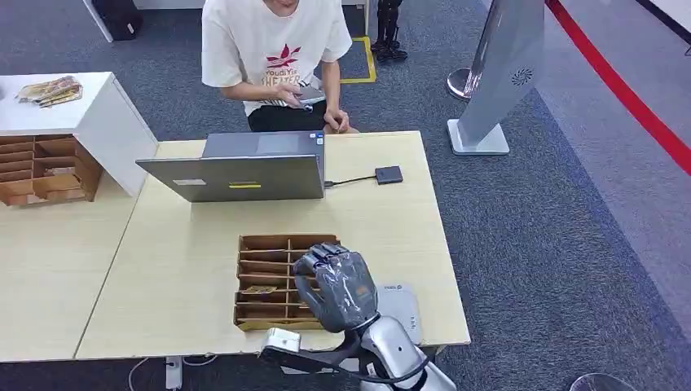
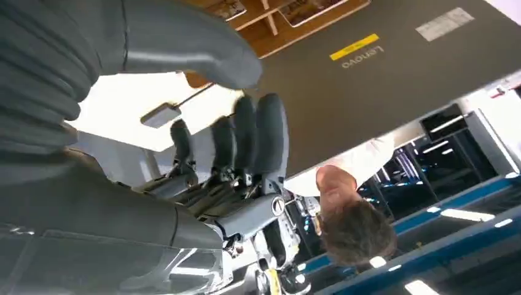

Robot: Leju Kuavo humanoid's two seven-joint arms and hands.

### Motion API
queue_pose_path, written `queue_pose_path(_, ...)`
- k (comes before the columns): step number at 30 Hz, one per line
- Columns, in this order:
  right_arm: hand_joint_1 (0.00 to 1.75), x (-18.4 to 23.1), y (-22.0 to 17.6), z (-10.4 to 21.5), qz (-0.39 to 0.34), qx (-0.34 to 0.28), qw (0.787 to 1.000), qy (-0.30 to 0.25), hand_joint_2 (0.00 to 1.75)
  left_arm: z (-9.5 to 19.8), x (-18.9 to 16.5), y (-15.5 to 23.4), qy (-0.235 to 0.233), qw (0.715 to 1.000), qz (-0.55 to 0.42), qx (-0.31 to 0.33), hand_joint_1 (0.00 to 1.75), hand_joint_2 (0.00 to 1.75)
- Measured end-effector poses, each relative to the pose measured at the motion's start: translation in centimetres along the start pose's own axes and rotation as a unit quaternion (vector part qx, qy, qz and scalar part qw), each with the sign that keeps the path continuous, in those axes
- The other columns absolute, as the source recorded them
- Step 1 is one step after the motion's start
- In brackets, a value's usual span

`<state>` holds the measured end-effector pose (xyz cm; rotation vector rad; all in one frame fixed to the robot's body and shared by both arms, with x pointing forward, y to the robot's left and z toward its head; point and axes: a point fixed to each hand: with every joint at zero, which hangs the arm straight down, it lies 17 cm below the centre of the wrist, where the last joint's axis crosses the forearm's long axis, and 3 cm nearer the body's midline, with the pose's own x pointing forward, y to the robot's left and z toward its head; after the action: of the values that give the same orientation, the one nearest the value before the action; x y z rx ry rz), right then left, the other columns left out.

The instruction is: Pass the card to the sensor for recognition and then transmit it.

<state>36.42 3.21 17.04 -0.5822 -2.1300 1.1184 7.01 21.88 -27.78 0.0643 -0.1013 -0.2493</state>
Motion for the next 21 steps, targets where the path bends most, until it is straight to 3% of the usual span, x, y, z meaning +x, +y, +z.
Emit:
queue_pose_path(2, 0.93, -0.3, 0.4, 0.0, 0.013, 0.006, 1.000, 0.002, 1.75, 0.0, 0.0, 0.0, 0.000, 1.000, -0.001, 0.000, 0.00, 0.00)
queue_pose_path(14, 0.93, -0.6, 2.0, 0.1, 0.031, 0.026, 0.999, 0.005, 1.75, 0.0, -0.1, 0.2, 0.001, 1.000, -0.001, 0.001, 0.00, 0.00)
queue_pose_path(16, 1.06, -0.7, 2.1, 0.0, 0.032, 0.027, 0.999, 0.005, 1.75, 0.0, -0.1, 0.3, 0.001, 1.000, -0.001, 0.002, 0.00, 0.00)
queue_pose_path(19, 0.96, -0.8, 2.3, 0.1, 0.033, 0.030, 0.999, 0.006, 1.75, 0.0, -0.1, 0.3, 0.001, 1.000, -0.001, 0.002, 0.00, 0.00)
queue_pose_path(21, 0.98, -0.8, 2.4, 0.2, 0.033, 0.032, 0.999, 0.007, 1.75, 0.0, -0.1, 0.3, 0.001, 1.000, -0.001, 0.002, 0.00, 0.00)
